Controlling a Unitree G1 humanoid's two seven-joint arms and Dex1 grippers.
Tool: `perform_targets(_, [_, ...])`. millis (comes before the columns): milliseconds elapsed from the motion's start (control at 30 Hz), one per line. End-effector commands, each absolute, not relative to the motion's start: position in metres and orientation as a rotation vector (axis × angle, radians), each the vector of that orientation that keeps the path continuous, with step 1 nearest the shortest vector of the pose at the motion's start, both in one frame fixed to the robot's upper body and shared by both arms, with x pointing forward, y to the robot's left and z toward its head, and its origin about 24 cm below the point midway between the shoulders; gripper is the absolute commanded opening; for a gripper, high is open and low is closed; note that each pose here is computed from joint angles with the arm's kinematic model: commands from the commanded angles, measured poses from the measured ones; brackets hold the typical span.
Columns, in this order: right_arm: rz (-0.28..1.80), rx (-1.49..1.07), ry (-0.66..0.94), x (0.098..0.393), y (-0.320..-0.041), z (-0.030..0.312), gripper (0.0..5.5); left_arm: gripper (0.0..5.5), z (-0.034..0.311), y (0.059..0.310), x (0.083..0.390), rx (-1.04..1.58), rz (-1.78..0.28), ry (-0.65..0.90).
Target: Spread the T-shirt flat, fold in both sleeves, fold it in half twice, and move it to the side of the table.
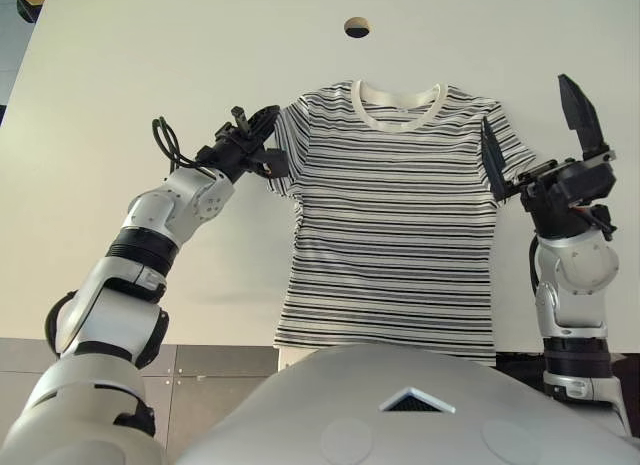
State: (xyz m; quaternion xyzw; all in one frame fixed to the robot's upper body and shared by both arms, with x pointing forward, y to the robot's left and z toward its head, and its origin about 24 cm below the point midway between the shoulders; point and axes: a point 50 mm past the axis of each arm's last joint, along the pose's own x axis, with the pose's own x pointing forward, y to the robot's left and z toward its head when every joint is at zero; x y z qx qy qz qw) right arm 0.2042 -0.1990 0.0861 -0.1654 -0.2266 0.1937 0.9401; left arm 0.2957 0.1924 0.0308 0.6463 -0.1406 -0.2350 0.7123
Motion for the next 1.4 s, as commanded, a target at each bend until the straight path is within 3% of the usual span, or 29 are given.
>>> perform_targets(33, [0.384,-0.334,-0.468,0.206,-0.201,0.086,4.15,0.11,0.037,0.179,0.297,1.396,-0.506,-0.368])
perform_targets(333, [0.359,-0.334,-0.456,0.21,-0.203,0.08,4.15,0.11,0.019,0.129,0.283,1.38,-0.75,-0.44])
perform_targets(500, [0.277,-0.34,-0.455,0.215,-0.215,0.081,4.15,0.95,0.017,0.118,0.281,1.358,-0.77,-0.45])
perform_targets(667, [0.2,-0.397,-0.444,0.22,-0.232,0.082,4.15,1.72,0.026,0.122,0.286,1.32,-0.696,-0.461])
perform_targets(733, [0.114,-0.538,-0.41,0.228,-0.252,0.085,4.15,2.03,0.03,0.124,0.286,1.296,-0.661,-0.469])
perform_targets(800, [0.041,-0.839,-0.339,0.237,-0.276,0.09,4.15,2.27,0.037,0.125,0.287,1.258,-0.621,-0.485])
perform_targets(900, [0.025,-1.088,-0.263,0.25,-0.293,0.09,4.15,2.72,0.048,0.124,0.286,1.182,-0.575,-0.514])
perform_targets(1033, [0.075,-1.385,-0.024,0.269,-0.321,0.069,4.15,3.28,0.075,0.123,0.285,0.945,-0.453,-0.578])
perform_targets(1233, [0.383,-1.572,0.265,0.267,-0.325,0.023,4.15,3.33,0.09,0.151,0.284,0.823,-0.28,-0.561])
perform_targets(1400, [0.552,-1.596,0.283,0.259,-0.314,0.015,4.15,3.33,0.088,0.159,0.278,0.814,-0.249,-0.538])
